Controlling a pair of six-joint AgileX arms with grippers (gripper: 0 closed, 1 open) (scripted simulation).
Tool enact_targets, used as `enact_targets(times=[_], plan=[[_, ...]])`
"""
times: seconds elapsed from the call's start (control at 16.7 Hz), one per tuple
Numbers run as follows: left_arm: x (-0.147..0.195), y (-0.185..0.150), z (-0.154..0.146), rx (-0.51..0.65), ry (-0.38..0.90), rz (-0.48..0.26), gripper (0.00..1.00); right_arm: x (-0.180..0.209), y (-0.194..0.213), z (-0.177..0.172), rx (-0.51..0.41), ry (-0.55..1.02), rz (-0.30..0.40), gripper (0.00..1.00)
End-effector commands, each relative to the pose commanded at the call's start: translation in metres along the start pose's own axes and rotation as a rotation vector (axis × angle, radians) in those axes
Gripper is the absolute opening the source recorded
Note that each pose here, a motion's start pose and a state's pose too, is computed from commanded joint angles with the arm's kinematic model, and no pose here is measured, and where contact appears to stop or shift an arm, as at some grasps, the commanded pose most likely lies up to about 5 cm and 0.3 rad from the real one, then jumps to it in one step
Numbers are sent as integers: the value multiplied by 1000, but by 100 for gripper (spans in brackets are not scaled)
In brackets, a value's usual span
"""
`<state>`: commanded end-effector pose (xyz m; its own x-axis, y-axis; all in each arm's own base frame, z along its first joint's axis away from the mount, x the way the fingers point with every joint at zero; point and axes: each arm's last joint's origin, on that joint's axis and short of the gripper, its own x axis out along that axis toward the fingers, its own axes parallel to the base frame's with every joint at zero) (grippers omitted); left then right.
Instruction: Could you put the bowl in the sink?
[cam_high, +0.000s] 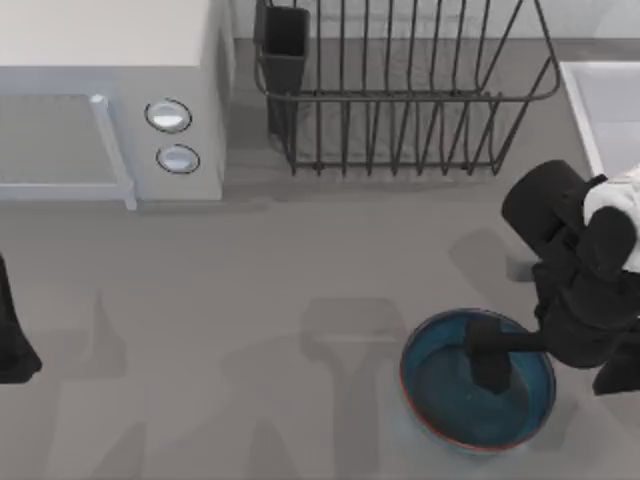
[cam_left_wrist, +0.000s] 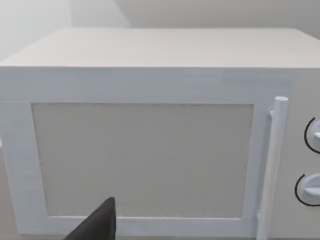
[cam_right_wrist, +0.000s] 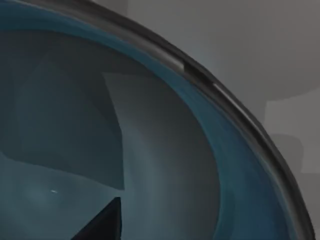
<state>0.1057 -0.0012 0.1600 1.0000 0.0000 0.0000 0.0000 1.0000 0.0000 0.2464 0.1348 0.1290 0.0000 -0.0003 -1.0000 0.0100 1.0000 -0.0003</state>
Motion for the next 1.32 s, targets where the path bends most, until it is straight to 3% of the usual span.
enact_targets(times=[0.66, 1.32], plan=[[0, 0, 0, 0, 0, 0, 100, 0, 0, 0, 0, 0, 0, 2], [0, 0, 0, 0, 0, 0, 100, -5, 1, 2, -1, -5, 2, 0]])
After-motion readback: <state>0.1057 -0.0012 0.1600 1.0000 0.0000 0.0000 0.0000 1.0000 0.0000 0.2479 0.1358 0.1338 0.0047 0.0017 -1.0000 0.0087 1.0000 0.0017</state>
